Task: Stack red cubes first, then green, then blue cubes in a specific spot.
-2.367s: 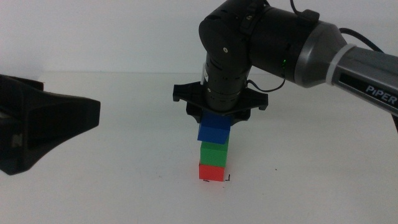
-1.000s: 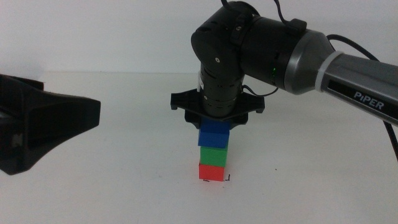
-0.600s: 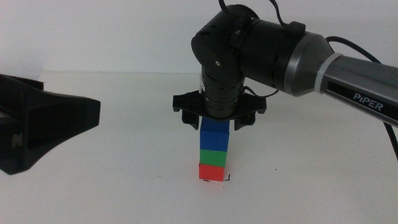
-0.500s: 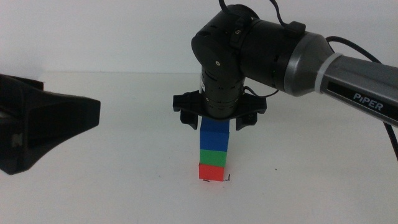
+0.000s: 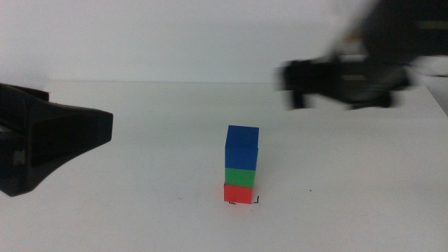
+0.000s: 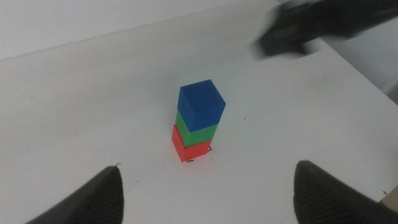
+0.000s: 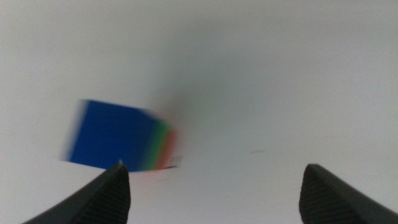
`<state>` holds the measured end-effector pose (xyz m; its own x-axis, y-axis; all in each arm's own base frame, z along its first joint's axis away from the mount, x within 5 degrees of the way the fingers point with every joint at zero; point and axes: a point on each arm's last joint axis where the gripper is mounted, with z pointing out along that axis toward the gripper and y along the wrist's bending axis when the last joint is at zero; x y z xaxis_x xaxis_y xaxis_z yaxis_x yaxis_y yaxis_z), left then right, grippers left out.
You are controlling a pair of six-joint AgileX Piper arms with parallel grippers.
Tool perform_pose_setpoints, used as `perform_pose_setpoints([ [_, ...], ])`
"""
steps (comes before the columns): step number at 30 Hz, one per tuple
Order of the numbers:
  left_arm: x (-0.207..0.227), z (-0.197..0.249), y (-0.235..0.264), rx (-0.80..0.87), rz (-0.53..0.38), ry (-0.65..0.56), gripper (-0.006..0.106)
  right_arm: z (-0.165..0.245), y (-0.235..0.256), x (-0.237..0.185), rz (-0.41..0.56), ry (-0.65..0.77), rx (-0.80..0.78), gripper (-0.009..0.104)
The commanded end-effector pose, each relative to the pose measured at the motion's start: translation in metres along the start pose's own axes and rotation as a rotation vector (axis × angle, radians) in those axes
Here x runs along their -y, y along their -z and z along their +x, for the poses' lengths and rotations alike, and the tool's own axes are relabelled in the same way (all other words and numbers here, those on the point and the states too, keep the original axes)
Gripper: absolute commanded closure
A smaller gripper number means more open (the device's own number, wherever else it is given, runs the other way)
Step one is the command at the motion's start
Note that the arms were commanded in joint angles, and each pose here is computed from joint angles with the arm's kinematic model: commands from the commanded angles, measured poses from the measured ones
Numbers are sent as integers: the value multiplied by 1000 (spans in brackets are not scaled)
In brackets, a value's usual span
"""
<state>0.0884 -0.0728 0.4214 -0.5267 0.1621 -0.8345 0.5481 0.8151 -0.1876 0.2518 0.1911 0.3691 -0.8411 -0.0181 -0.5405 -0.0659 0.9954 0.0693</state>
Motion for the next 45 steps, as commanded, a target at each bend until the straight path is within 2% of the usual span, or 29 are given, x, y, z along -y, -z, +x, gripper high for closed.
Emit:
perform_pose_setpoints([
  [1, 0, 0, 0, 14, 1, 1, 7, 12, 24, 46, 0, 15, 97, 12],
  [5, 0, 0, 0, 14, 1, 1, 7, 54, 37, 107, -56, 48, 219, 12],
  [9, 0, 0, 0, 14, 1, 1, 7, 88, 41, 141, -100, 54, 395, 12],
  [15, 0, 0, 0, 14, 1, 1, 7, 109, 44, 160, -64, 64, 518, 12],
  [25, 0, 0, 0, 14, 1, 1, 7, 109, 46, 160, -66, 54, 527, 12],
  [30, -10, -1, 0, 38, -98, -62, 7, 109, 46, 160, -68, 52, 527, 12],
  [35, -23, 10, -11, 221, -146, -32, 7, 109, 45, 159, -79, 41, 526, 12],
  [37, -32, 27, -23, 296, -160, 24, 7, 112, 42, 160, -78, 41, 523, 12],
  [39, -41, 47, -28, 356, -196, 68, 7, 118, 42, 162, -63, 53, 608, 12],
  [41, -56, 89, -29, 371, -302, 105, 7, 139, 38, 167, -35, 91, 756, 12],
  [45, -68, 150, -33, 372, -433, 163, 7, 189, 13, 174, -22, 90, 746, 12],
])
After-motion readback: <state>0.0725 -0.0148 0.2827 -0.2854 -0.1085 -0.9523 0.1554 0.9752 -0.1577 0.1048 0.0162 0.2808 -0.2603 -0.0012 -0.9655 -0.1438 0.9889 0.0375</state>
